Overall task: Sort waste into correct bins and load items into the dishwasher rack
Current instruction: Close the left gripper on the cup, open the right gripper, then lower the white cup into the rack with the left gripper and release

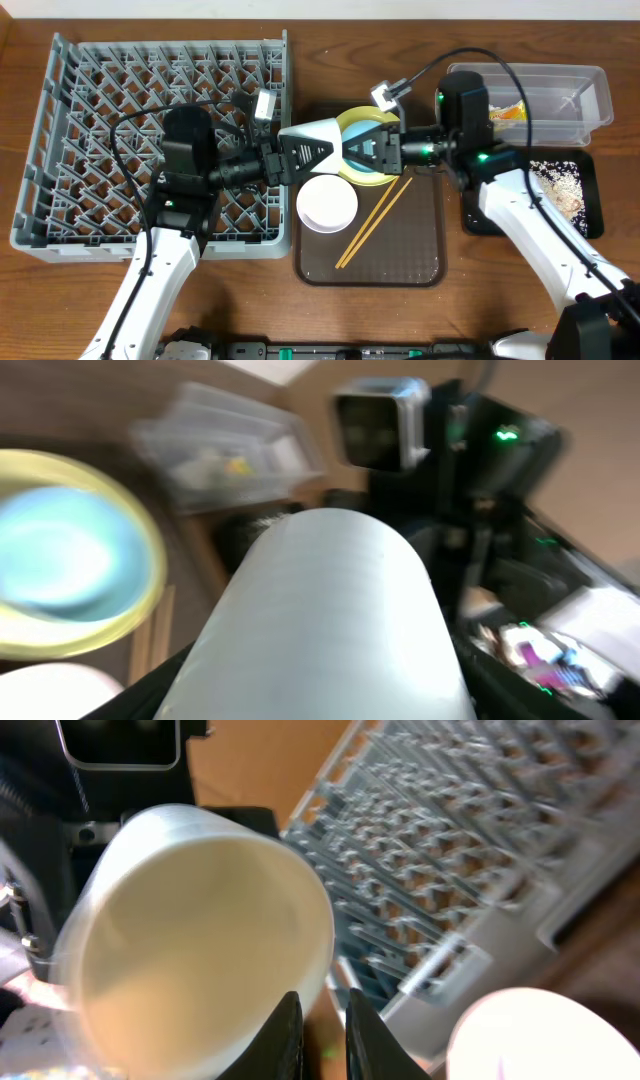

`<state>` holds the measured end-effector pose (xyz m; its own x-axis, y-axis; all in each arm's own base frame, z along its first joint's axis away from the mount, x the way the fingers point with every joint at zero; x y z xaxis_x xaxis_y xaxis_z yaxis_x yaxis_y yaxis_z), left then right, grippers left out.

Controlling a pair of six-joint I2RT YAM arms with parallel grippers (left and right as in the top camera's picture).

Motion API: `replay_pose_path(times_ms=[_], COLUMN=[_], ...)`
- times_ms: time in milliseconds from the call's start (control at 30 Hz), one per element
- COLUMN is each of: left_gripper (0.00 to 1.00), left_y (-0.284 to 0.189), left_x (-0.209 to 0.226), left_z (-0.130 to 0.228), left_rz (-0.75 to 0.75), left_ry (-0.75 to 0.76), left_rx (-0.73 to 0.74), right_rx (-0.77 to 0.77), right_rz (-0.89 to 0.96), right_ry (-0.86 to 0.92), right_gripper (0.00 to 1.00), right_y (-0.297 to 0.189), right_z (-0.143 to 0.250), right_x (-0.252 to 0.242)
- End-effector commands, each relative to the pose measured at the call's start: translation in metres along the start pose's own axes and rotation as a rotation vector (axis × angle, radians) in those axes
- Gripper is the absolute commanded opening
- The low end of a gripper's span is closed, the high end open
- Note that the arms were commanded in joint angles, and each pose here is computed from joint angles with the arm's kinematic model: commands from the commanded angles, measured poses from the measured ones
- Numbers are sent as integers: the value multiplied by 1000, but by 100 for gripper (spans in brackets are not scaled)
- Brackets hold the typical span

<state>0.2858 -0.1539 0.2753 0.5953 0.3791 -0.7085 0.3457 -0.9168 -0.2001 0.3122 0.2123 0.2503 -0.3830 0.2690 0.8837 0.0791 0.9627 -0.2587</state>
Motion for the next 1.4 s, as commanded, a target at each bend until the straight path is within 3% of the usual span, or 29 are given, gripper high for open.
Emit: replay_pose_path(times_ms=[0, 233, 367, 533, 667, 1300, 1367], left_gripper=[23, 9, 8, 8, 8, 8, 15], left_y=[-6, -37, -73, -132, -156, -141, -139], left_x=[23, 51, 66, 82, 90, 164, 171], left_z=[-10, -16, -23, -20, -5, 60, 66], left_rz=[-219, -416, -640, -1041, -1204, -1249, -1247], left_ry=[136, 120, 116, 36, -35, -316, -337], left_rx=[-64, -91, -87, -25, 34, 425, 454], right_rx=[-59, -65, -39, -18, -36, -65, -64], right_rz=[112, 365, 521, 693, 822, 879, 879], right_ry=[-41, 1, 7, -4, -21, -46, -45], right_gripper=[13, 8, 7, 5, 5, 5, 5], right_y=[-14, -36, -46, -65, -85, -97, -97], right_z=[-7, 4, 15, 25, 27, 29, 30], right_x=[-23, -64, -77, -77, -66, -56, -56])
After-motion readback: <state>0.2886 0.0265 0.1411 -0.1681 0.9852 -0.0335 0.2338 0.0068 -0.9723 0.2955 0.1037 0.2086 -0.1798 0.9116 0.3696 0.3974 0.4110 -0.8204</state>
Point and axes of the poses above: each gripper's point midway between its finger pads, its own y axis out along the fingers, its own x axis along the line the jaws close on, z = x × y, the point moved 5 cm from there along -y, back along the fingers, and after that the axes turned 11 degrees about y, right-handed, at the moved point
